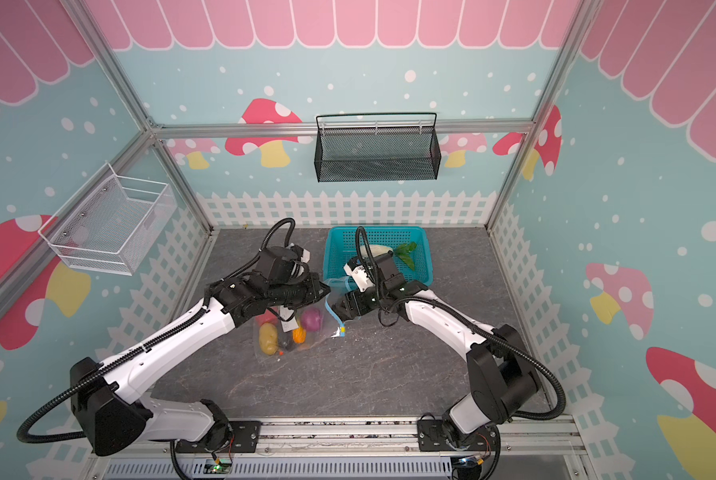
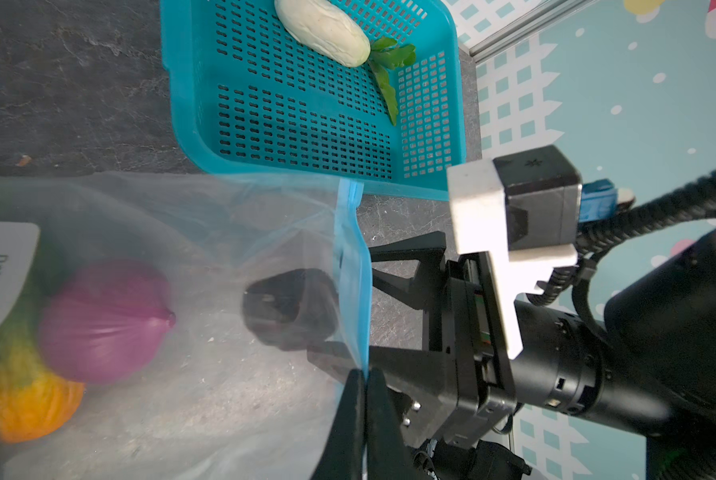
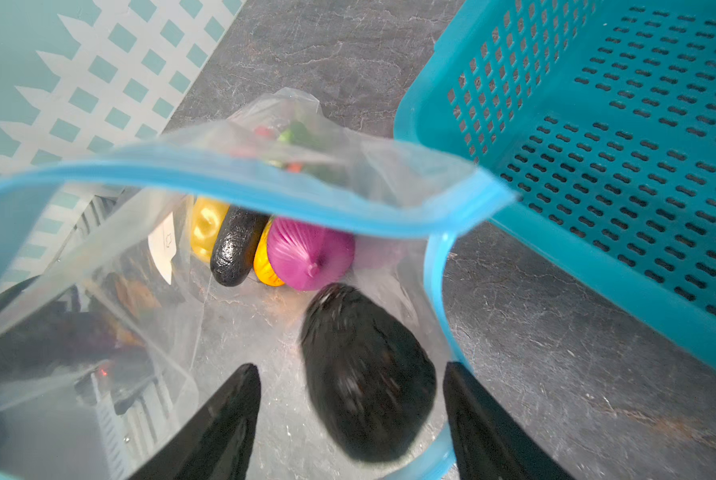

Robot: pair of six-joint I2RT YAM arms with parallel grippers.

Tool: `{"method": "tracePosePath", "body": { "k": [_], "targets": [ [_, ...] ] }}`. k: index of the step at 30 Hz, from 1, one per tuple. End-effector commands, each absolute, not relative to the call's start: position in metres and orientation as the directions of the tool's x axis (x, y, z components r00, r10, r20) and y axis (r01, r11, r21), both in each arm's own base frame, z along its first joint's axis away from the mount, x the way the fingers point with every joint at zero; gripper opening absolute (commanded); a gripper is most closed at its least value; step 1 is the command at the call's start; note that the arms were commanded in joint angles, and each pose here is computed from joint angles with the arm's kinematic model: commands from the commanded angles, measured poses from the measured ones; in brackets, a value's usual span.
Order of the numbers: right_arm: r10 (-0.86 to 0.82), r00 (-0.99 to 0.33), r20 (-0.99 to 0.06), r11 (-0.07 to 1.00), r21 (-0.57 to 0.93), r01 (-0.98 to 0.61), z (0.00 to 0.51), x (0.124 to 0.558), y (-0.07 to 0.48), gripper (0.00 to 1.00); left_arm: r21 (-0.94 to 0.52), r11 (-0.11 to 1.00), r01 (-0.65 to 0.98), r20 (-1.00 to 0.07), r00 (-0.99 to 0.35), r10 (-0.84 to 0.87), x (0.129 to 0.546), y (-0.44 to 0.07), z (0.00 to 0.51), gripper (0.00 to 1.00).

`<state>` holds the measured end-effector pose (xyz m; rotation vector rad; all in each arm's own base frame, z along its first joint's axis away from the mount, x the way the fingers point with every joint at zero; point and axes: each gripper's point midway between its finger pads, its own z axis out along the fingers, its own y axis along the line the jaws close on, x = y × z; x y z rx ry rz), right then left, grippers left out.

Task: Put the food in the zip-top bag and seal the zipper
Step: 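Lower the black vegetable into the bag and open the right gripper, then move the right gripper back over the basket to the white radish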

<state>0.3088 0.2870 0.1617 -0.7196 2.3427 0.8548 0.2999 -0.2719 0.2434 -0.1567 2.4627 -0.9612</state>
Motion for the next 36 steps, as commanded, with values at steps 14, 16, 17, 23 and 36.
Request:
{"method": "tracePosePath", "body": {
  "k": [14, 16, 17, 23, 36],
  "targets": [
    [-0.269, -0.678, -0.684, 0.671, 0.371, -0.642, 0.182, 0.310, 0.281, 0.73, -0.673, 0.735, 0.079, -0.420, -0.859, -0.292, 0.300, -0.271, 0.254, 0.00],
    [-0.238, -0.669, -0.704, 0.702, 0.351, -0.620, 0.190, 0.314, 0.270, 0.72, -0.670, 0.739, 0.072, -0.415, -0.861, -0.292, 0.301, -0.271, 0.251, 0.00],
    [-0.224, -0.666, -0.711, 0.714, 0.346, -0.609, 0.194, 0.317, 0.265, 0.73, -0.671, 0.739, 0.070, -0.413, -0.862, -0.293, 0.300, -0.271, 0.250, 0.00],
    [-0.111, -0.657, -0.746, 0.771, 0.352, -0.530, 0.208, 0.342, 0.242, 0.73, -0.678, 0.732, 0.067, -0.410, -0.861, -0.301, 0.301, -0.272, 0.250, 0.00],
    [0.152, -0.751, -0.642, 0.856, 0.466, -0.226, 0.162, 0.434, 0.223, 0.68, -0.678, 0.732, 0.070, -0.411, -0.862, -0.298, 0.297, -0.270, 0.248, 0.00]
  ]
}}
